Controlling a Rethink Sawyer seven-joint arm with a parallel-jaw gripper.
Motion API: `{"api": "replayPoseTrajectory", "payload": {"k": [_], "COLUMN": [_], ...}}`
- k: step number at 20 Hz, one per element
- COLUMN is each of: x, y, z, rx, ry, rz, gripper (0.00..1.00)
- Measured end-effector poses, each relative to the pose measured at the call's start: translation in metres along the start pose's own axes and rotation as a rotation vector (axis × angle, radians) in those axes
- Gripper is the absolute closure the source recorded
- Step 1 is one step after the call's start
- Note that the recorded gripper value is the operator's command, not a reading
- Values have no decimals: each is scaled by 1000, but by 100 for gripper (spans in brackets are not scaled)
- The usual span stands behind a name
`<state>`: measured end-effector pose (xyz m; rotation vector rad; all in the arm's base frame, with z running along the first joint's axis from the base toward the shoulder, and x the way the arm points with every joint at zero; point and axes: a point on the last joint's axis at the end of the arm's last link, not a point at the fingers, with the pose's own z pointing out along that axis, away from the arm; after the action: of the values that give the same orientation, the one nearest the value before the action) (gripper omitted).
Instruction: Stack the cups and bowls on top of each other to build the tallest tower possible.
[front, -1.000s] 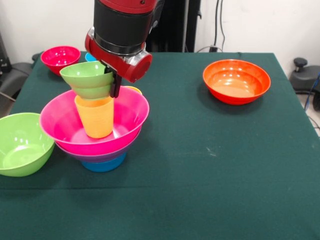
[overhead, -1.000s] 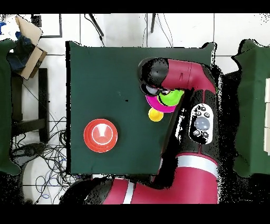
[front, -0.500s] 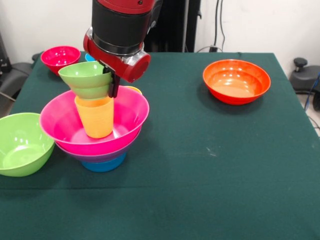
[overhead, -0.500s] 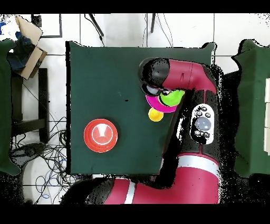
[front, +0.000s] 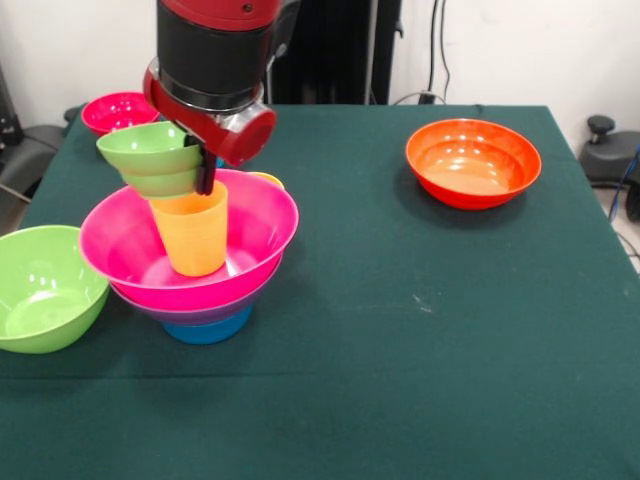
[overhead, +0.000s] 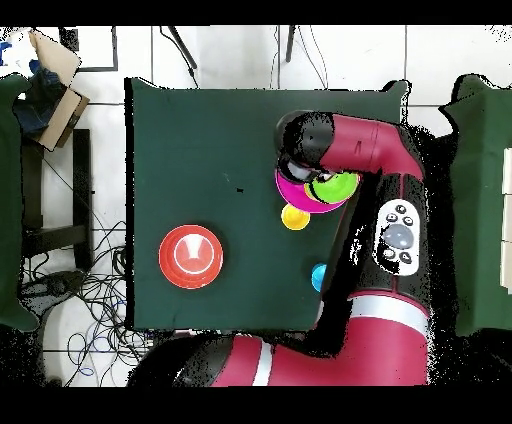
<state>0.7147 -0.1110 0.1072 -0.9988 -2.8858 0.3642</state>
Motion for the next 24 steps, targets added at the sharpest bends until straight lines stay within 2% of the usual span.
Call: {"api": "replayPoseTrajectory", "payload": {"k": [9,24], "x": [-5,2], "y": [-16,7], "z": [22,25], "rx": [13,-34], "ry": [27,46], "rz": [14,-9], "gripper": [100,100]}}
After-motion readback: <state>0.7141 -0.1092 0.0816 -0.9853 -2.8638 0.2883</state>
